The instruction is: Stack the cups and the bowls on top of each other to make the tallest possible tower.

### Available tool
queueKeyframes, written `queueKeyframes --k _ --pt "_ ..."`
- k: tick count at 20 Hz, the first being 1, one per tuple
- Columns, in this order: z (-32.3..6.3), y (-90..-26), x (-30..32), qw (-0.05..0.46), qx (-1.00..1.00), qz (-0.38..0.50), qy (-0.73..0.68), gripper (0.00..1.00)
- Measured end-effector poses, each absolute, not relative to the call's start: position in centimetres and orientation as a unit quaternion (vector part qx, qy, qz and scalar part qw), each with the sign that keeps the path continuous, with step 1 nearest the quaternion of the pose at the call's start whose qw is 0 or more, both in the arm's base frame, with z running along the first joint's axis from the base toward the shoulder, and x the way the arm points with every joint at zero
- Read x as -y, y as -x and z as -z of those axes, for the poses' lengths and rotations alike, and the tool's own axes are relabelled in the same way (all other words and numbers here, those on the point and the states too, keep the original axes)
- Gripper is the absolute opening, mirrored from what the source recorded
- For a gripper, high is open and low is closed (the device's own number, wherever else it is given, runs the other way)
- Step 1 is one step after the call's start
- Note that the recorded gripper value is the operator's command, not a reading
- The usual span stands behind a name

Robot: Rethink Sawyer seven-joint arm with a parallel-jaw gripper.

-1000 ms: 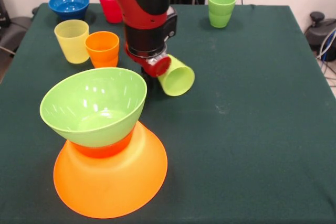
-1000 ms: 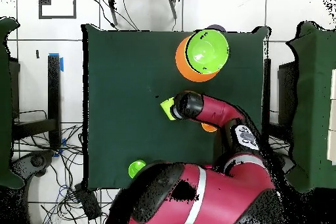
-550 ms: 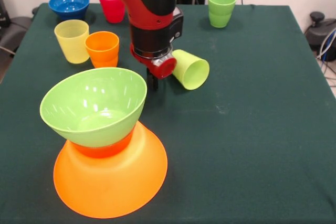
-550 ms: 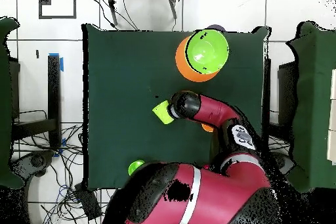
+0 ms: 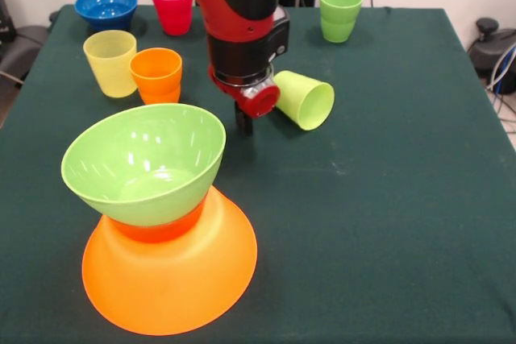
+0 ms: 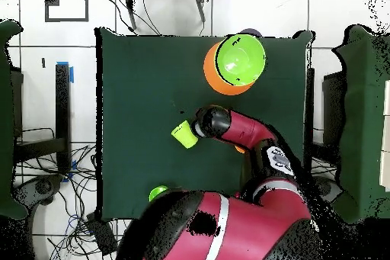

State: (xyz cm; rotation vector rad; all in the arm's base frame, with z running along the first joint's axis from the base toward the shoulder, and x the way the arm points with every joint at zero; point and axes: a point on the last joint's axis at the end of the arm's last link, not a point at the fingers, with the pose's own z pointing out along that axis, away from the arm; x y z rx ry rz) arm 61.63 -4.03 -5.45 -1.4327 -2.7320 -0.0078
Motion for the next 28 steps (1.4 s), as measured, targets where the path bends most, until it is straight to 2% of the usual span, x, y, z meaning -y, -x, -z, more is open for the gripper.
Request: queueKeyframes --k 11,23,24,28 --pt "1.0 -63.3 -0.4 0.029 0.887 0.018 0.460 0.00" --pt "-1.6 -64.0 -1.5 0.019 0.889 0.008 0.457 0.00" --pt "-1.8 -63.8 -1.7 0.016 0.891 0.001 0.454 1.00" --pt "-2.0 -63.4 -2.5 0.012 0.895 -0.012 0.446 1.00"
